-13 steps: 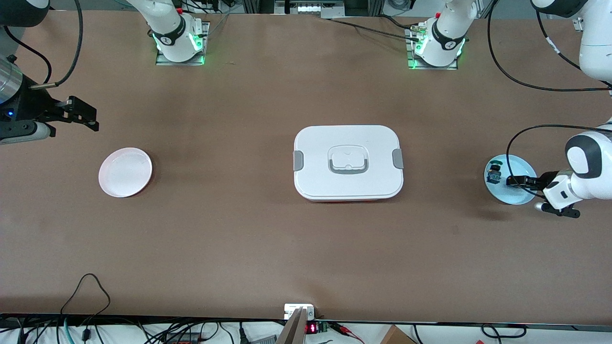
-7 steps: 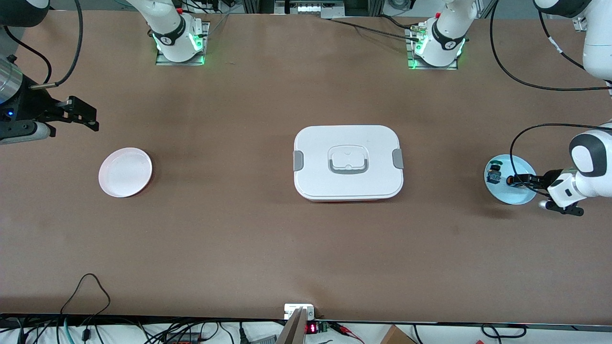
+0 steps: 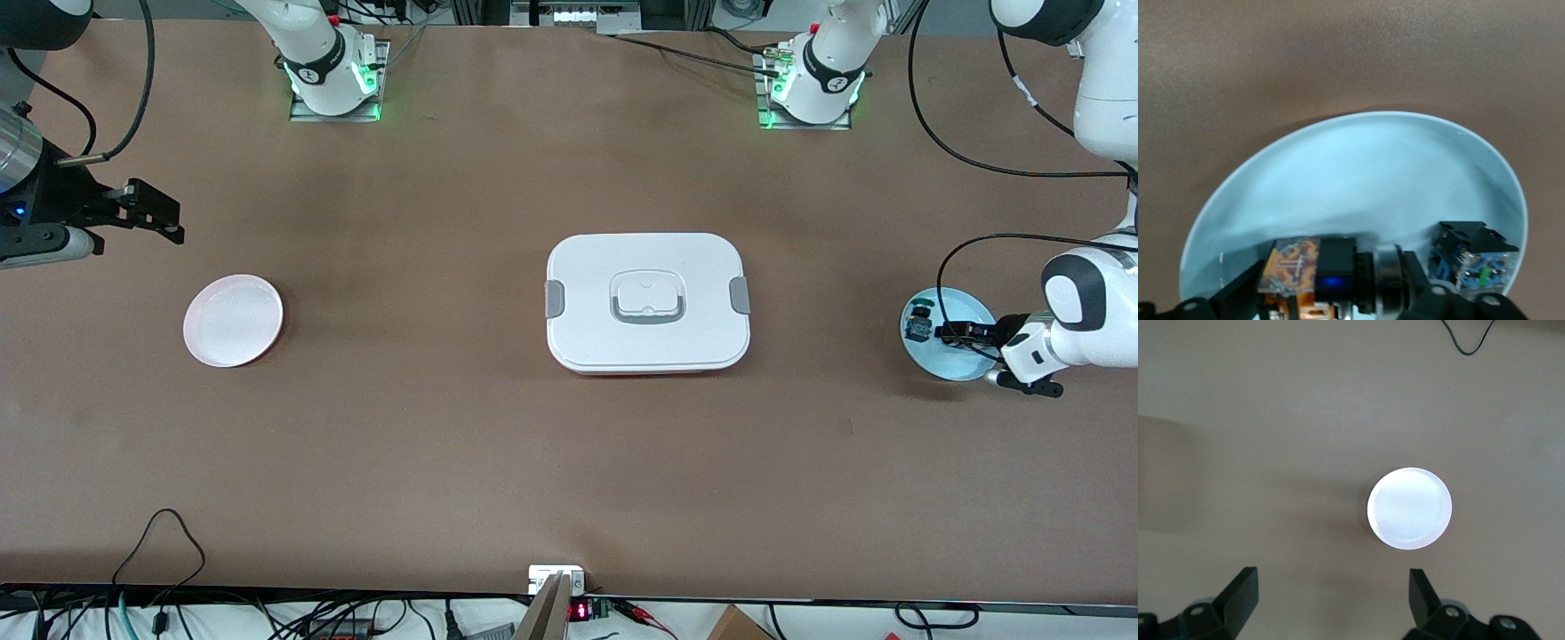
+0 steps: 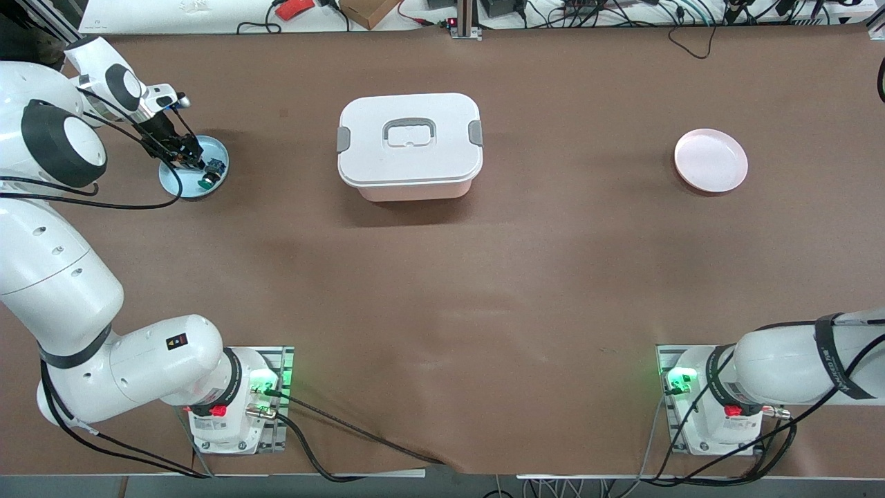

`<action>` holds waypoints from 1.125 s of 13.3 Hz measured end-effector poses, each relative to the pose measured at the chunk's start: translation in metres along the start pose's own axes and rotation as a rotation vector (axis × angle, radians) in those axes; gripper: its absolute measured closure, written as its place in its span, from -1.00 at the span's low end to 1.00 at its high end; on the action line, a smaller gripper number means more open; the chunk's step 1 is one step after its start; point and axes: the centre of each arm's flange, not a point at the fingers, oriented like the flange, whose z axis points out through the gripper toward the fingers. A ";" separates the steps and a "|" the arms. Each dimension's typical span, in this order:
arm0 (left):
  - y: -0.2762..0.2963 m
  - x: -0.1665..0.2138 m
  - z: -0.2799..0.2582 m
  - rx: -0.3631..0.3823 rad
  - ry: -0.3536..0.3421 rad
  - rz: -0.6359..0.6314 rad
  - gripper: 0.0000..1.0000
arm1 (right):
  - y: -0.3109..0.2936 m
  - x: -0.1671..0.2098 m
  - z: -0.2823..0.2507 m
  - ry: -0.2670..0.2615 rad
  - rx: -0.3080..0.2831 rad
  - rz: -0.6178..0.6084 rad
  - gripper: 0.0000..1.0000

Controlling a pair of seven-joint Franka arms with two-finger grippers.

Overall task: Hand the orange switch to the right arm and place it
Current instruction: 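Lower the left gripper and close it on the orange switch, then lift the orange switch with the left gripper while the right gripper reaches over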

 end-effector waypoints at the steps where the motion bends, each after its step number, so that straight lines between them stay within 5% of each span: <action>1: 0.000 0.000 0.000 0.000 0.001 0.001 -0.64 | -0.002 0.000 0.000 0.000 0.000 -0.003 -1.00; 2: 0.000 0.000 -0.003 0.001 0.002 0.000 -0.52 | -0.005 0.000 0.000 0.000 0.000 -0.008 -1.00; 10: 0.012 0.013 -0.038 0.007 0.029 0.030 -0.48 | -0.009 0.001 0.000 0.000 0.000 -0.016 -1.00; 15: 0.078 0.015 -0.144 -0.047 -0.094 0.117 -0.48 | -0.010 0.001 -0.003 0.008 -0.001 -0.016 -1.00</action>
